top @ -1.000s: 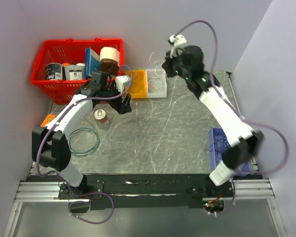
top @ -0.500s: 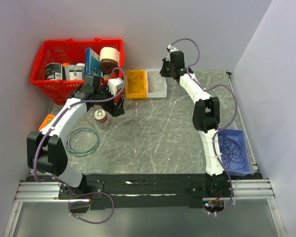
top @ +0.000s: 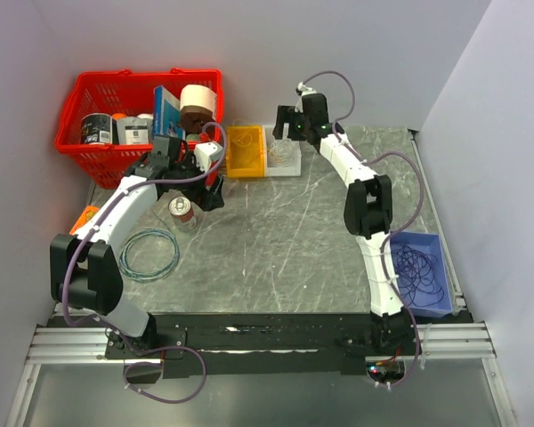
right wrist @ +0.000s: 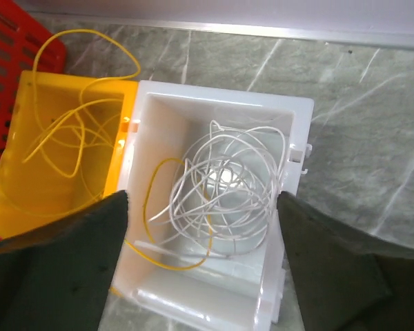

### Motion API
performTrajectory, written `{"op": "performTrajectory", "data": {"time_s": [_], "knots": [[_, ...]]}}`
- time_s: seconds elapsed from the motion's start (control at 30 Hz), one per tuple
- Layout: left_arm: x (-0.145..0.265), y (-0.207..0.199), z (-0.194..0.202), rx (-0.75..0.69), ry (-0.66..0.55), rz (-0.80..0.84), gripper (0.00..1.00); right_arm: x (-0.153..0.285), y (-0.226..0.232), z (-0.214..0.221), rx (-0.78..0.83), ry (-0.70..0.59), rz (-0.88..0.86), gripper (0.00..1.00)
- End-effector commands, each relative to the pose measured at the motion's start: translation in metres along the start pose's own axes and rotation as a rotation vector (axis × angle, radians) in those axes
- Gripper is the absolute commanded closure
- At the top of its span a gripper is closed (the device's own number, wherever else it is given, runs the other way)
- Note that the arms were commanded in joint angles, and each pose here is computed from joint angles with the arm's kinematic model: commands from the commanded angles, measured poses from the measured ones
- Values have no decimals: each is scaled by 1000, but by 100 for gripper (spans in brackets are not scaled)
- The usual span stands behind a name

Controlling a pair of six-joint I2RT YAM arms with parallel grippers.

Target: Untangle the cables

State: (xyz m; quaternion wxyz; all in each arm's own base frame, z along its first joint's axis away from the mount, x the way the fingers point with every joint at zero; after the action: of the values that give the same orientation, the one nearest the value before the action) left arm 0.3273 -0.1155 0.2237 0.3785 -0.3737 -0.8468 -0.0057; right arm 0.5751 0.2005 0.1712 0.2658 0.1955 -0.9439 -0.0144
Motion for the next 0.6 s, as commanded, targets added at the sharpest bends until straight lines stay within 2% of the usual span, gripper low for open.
{"op": "performTrajectory", "data": {"time_s": [0.0, 0.2, 0.37, 0.47, 0.5, 0.53, 0.57], "knots": [[4, 1, -11, -20, -28, -8, 4, 72, 16, -90, 115, -212, 1, 0], [13, 1, -17, -11, -70, -55, 4, 139, 26, -109, 194, -310, -16, 0], [35, -2, -22, 17, -138, -113, 4, 203, 26, -72, 255, -333, 9, 0], [53, 0, -24, 66, -204, -145, 4, 235, 19, -35, 241, -317, 47, 0], [64, 2, -26, 92, -252, -162, 4, 257, 20, -33, 236, -348, 65, 0], [66, 5, -18, 120, -258, -168, 4, 256, 13, -1, 217, -281, 102, 0], [69, 6, -14, 142, -273, -161, 4, 263, 11, 7, 201, -296, 123, 0]]}}
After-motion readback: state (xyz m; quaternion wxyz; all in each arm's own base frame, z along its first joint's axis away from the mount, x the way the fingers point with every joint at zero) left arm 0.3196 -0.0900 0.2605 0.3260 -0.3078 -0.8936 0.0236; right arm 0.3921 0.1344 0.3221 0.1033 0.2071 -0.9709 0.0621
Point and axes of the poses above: each gripper's point midway between its finger pads, its own x axis back along the fingers, its own y axis along the line the jaws close on, z = x × y, the point moved 8 cm from there along x, back along the fingers, and after that the axes turned 11 degrees about x, right-handed, at the moved point
